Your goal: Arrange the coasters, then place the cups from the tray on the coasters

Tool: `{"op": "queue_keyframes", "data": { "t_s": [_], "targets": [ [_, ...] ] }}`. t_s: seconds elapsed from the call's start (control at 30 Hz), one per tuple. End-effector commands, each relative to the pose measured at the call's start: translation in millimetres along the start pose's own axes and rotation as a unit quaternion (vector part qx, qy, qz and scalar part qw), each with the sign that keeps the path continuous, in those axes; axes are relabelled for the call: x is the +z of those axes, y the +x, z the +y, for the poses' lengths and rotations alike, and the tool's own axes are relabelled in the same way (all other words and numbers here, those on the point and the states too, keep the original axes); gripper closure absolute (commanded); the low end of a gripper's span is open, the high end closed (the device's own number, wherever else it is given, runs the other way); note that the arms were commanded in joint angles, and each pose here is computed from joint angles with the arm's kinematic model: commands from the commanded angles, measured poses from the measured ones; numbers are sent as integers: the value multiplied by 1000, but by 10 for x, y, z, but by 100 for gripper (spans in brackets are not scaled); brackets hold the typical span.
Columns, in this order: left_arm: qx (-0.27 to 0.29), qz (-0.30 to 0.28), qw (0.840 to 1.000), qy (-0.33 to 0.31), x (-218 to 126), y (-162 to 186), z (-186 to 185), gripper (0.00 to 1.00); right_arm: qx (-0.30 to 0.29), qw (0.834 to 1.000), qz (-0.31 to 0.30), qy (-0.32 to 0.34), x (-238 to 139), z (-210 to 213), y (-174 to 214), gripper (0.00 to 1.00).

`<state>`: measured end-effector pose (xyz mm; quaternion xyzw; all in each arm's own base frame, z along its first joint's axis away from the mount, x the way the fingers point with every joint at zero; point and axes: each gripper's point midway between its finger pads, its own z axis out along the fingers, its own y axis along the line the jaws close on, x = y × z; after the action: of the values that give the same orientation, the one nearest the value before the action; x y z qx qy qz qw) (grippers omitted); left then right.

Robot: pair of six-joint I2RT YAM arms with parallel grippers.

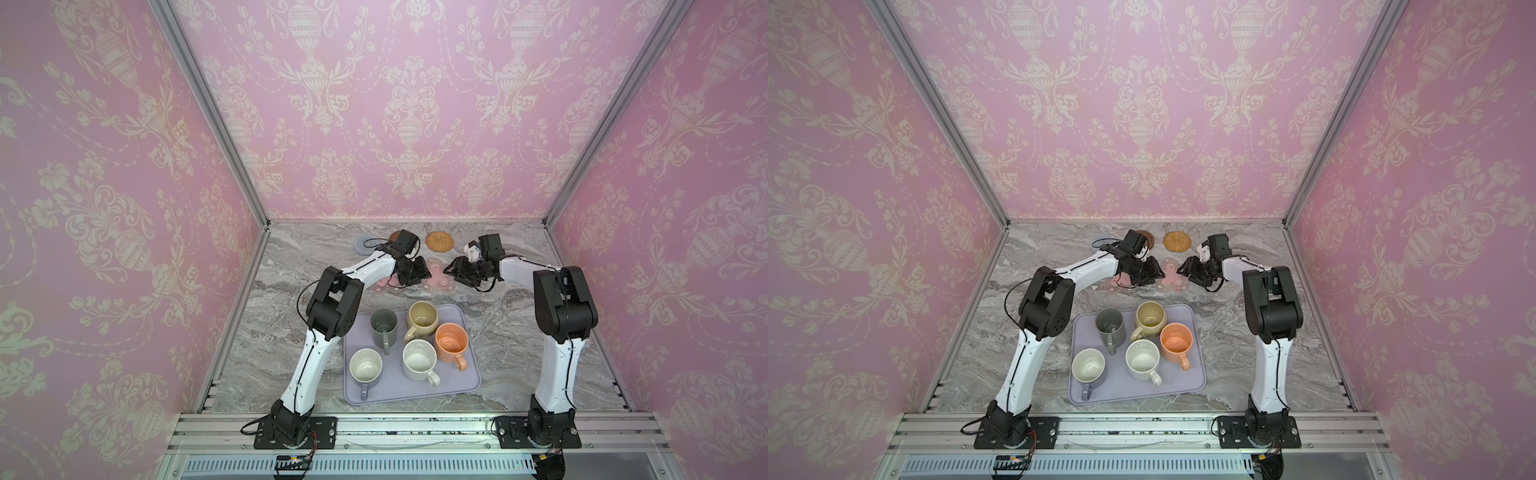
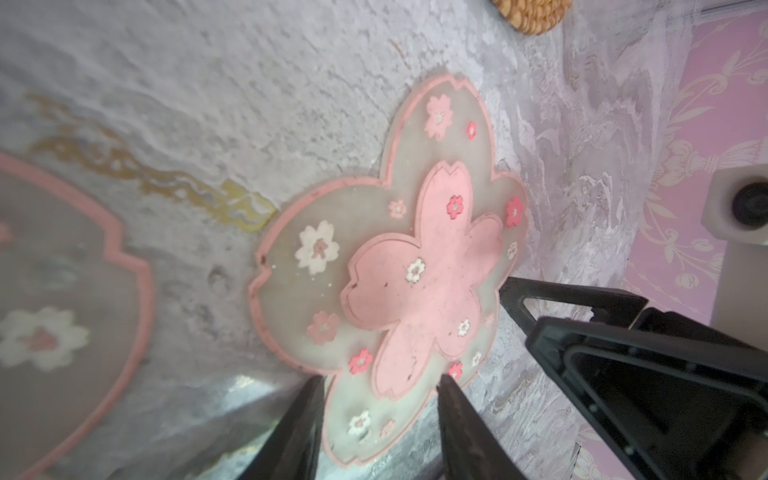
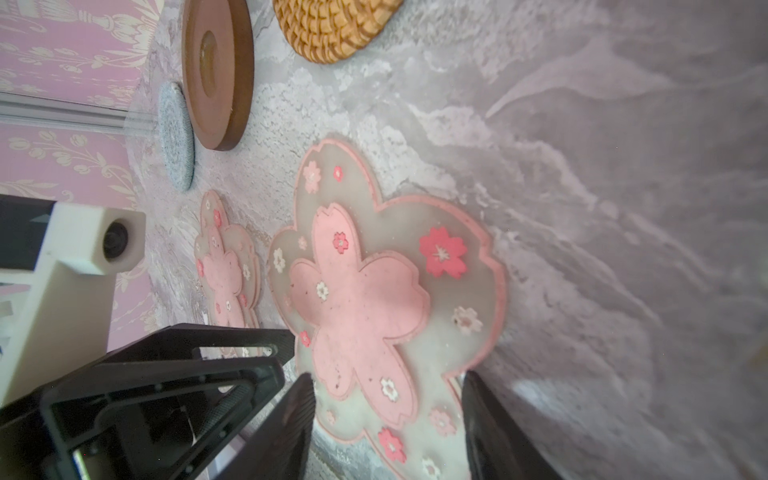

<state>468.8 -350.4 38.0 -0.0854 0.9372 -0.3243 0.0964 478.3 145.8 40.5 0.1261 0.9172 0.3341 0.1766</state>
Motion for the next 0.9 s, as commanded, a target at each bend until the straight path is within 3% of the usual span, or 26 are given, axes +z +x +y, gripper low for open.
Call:
{"op": "queue_keyframes", "data": {
  "t_s": [0.0,0.5,0.87],
  "targets": [
    [-25,-1,998,-50,56,18,338,52,30,999,23,13,119,-159,123,41],
    [-28,-7,999,-43,-5,-19,334,52,29,999,19,9,90,-99,85,41],
    [5,-20,999,-33,-307,-63,129,52,5,1000,-5,23,-190,1,-12,40]
  ]
}}
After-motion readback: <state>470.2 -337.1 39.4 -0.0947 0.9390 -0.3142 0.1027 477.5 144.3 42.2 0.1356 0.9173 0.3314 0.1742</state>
